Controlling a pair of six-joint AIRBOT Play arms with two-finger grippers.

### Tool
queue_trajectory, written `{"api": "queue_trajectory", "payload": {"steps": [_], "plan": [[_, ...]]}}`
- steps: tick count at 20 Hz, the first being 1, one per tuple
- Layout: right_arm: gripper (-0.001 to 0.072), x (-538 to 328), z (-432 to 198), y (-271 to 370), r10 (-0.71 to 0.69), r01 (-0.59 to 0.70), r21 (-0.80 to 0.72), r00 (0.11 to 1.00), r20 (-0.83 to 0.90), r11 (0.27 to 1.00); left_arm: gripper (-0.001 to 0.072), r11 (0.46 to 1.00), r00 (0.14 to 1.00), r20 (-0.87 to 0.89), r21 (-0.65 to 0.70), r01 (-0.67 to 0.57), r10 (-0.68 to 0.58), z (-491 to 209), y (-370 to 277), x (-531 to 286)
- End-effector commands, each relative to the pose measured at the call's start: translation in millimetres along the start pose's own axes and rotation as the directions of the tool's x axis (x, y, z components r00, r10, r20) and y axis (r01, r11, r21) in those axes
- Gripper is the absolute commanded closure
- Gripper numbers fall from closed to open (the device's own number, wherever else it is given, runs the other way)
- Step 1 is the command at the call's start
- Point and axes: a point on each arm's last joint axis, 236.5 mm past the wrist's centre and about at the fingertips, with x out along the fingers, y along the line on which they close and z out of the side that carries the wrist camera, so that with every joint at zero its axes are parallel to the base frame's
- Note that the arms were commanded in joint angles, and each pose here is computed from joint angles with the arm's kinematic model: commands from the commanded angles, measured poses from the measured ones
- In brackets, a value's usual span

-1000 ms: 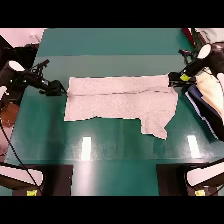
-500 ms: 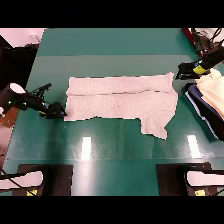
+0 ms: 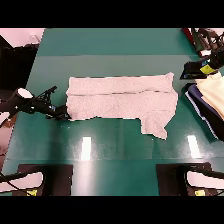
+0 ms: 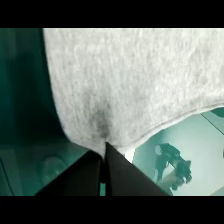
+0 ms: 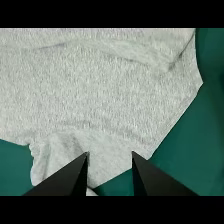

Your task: Fold the shirts.

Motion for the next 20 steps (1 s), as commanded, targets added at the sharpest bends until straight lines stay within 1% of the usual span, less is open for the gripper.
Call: {"api": "queue_trajectory", "payload": {"steps": [1,3,6,7,9,12,14,15,20], "plan": [[0.0386,17,-41,0,0.009,-0.007,0.018,0.995,-0.104,1.000,0.0686,1.000,1.000,0.028,0.022,-0.003,0.002,6,-8,-6],[0.0386,46,-76,-8,0.015,-0.006,0.061,0.988,-0.152,0.998,0.0686,0.999,0.997,0.078,0.053,-0.007,0.003,15,-17,-21],[0.0386,93,-144,-29,0.038,0.008,0.185,0.969,-0.245,0.983,0.0686,0.995,0.991,0.131,0.095,-0.014,0.001,19,-28,-38],[0.0385,106,-164,-28,0.087,-0.019,0.245,0.959,-0.269,0.969,0.0686,0.995,0.991,0.136,0.099,-0.014,0.001,19,-29,-40],[0.0385,127,-191,-20,0.210,-0.098,0.380,0.941,-0.265,0.920,0.0686,0.995,0.993,0.117,0.100,-0.007,-0.005,14,-30,-39],[0.0385,145,-198,-11,0.331,-0.202,0.510,0.927,-0.177,0.836,0.0685,0.995,0.993,0.114,0.099,-0.002,-0.010,13,-32,-39],[0.0385,154,-192,-9,0.348,-0.234,0.548,0.931,-0.113,0.803,0.0685,0.995,0.993,0.113,0.099,-0.001,-0.010,13,-32,-39],[0.0385,158,-188,-8,0.346,-0.241,0.555,0.934,-0.090,0.796,0.0685,0.995,0.993,0.114,0.098,-0.001,-0.010,13,-32,-39],[0.0388,170,-168,-10,0.271,-0.222,0.520,0.962,-0.021,0.825,0.0685,0.995,0.996,0.089,0.099,0.007,-0.016,8,-33,-39]]}}
